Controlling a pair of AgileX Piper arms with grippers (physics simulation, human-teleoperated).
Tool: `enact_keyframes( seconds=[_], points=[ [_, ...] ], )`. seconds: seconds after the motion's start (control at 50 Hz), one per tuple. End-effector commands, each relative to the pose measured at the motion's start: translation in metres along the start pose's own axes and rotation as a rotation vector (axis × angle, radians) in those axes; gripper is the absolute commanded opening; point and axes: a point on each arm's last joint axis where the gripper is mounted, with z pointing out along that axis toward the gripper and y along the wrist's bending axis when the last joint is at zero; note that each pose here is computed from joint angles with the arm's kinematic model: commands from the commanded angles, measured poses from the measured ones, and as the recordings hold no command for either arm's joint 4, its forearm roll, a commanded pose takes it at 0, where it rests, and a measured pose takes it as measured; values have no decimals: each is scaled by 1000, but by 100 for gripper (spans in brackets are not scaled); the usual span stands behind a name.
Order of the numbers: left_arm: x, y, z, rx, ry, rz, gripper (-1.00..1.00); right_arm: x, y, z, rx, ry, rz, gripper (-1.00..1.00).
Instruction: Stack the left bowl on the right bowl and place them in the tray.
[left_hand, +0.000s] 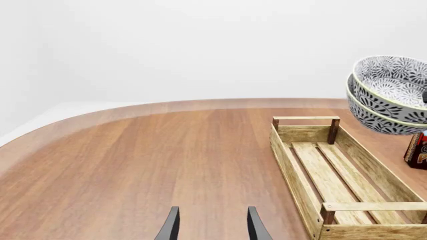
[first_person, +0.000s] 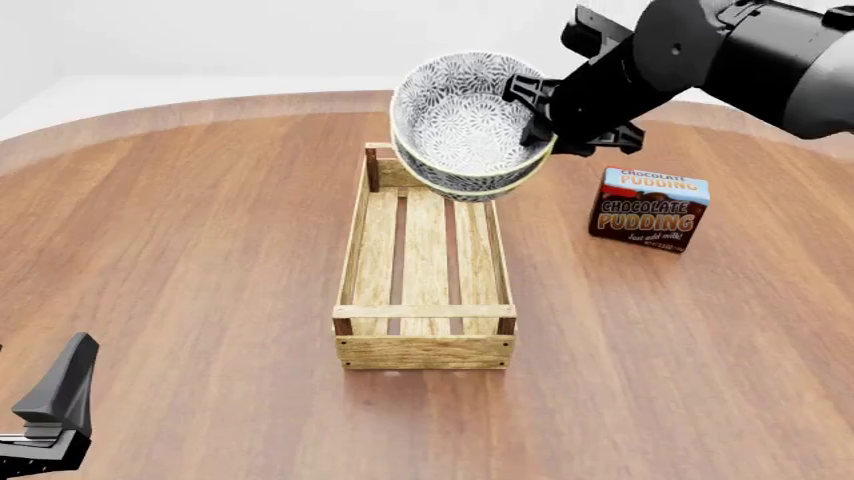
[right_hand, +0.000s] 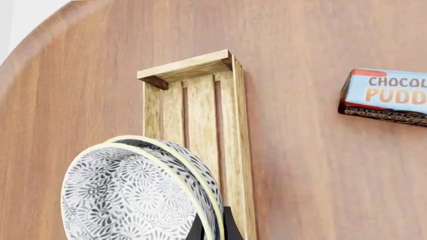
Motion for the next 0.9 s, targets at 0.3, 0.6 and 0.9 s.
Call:
enact_keyframes(
  seconds=[0.3,0.6,0.9],
  points=[
    [0,0,0,0,0,0,100,-15,7,46,12,17,45,-100],
    [0,0,0,0,0,0,100,-5,26,73,7,65,5,-100],
    [0,0,0,0,0,0,100,1,23,96,30,100,8,-100]
  ],
)
